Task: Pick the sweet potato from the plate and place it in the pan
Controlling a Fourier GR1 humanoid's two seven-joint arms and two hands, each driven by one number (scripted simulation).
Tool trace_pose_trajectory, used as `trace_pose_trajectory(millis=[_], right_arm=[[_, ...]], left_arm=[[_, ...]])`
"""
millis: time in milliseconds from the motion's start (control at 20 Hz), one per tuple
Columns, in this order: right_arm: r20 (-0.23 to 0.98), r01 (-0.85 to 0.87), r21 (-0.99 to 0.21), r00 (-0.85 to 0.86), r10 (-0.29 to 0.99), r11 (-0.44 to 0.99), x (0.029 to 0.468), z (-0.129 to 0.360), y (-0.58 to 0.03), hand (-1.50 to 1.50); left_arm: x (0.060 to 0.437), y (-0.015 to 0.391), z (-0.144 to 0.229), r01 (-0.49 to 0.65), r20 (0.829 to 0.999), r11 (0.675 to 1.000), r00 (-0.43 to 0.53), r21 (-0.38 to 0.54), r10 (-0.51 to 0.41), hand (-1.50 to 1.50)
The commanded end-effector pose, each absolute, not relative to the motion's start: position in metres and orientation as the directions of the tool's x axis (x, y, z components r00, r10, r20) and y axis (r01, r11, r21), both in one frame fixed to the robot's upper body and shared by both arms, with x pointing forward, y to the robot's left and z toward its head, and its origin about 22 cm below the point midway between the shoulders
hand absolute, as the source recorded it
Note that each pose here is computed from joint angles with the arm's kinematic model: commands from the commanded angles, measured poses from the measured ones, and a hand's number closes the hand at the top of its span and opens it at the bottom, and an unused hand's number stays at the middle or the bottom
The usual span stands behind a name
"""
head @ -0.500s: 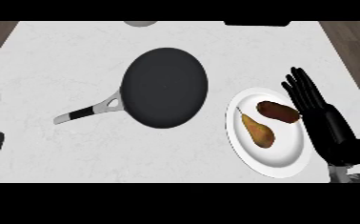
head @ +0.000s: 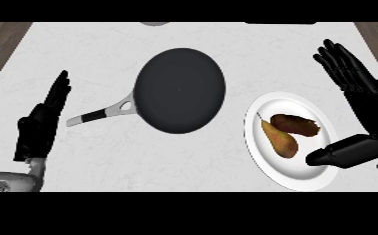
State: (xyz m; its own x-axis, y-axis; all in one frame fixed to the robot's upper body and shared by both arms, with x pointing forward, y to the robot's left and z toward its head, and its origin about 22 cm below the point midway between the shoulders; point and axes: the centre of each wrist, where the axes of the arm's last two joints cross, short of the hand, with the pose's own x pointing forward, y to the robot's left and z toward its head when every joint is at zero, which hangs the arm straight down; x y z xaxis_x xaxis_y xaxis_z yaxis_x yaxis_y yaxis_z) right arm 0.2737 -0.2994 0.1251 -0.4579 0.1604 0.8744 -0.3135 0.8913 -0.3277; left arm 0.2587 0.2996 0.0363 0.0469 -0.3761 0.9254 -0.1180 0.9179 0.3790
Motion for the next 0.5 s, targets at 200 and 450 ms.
trace_pose_trajectory(millis=[200, 450], right_arm=[[0.740, -0.253, -0.631, -0.482, 0.470, 0.733, 0.282, 0.143, -0.416, -1.50], [0.553, -0.223, -0.815, -0.576, 0.602, 0.535, 0.299, 0.176, -0.426, -1.50]], left_arm=[[0.232, 0.279, 0.008, -0.007, 0.918, 0.930, 0.162, 0.369, -0.363, 0.00], [0.225, 0.282, 0.008, 0.027, 0.909, 0.923, 0.162, 0.385, -0.384, 0.00]])
